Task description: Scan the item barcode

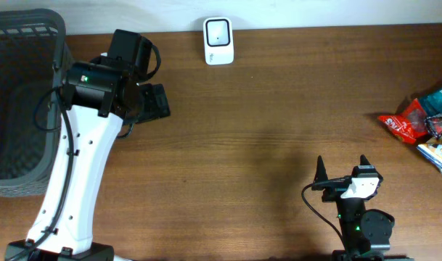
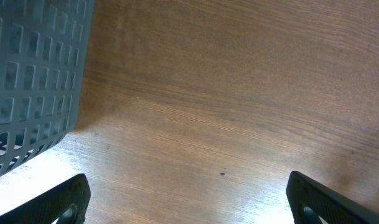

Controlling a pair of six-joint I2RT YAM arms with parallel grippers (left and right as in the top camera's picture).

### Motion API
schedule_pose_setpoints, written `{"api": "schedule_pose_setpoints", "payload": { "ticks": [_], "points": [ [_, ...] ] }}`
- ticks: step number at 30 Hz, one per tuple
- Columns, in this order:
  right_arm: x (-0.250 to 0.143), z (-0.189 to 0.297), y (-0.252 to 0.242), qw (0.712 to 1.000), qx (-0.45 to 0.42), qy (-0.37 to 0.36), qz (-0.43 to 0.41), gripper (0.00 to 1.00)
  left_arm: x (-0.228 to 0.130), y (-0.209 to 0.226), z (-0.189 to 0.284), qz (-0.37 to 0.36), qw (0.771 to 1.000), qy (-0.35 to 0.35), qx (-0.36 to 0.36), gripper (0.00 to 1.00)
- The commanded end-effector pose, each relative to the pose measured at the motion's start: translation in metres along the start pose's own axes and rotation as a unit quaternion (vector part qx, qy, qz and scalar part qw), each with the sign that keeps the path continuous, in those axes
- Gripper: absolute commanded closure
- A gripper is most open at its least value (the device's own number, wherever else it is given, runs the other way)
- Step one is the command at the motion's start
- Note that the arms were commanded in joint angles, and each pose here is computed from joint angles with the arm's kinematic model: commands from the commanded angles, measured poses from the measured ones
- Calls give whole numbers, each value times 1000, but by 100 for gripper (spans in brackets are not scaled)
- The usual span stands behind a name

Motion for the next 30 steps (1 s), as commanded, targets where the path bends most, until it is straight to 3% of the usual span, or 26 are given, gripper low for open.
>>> {"api": "schedule_pose_setpoints", "payload": {
  "ticks": [1, 10, 19, 22, 26, 30],
  "points": [
    [-3, 0, -5, 1000, -15, 2, -4, 2, 2, 1, 3, -7, 1000, -7, 2, 1],
    [-3, 0, -5, 1000, -15, 2, -4, 2, 2, 1, 3, -7, 1000, -7, 2, 1],
    [-3, 0, -5, 1000, -15, 2, -4, 2, -25, 24, -21, -69, 994, 53, 72, 1],
    [-3, 0, -5, 1000, -15, 2, -4, 2, -18, 15, -25, -56, 998, -6, 30, 1],
    [-3, 0, -5, 1000, -15, 2, -4, 2, -46, 21, -27, -102, 993, -53, -27, 1],
    [-3, 0, -5, 1000, -15, 2, -4, 1, -75, 10, -23, -215, 951, -174, -141, 1]
  ]
}}
Point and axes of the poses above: each gripper's point midway between its finger pads, its own z axis back along the fingers, its own y axis along the line the jaws close on, x = y × z, the point moved 2 cm from there along z, back along the fingers, and after that the axes turned 4 degrees about z, right-handed, at the moved point
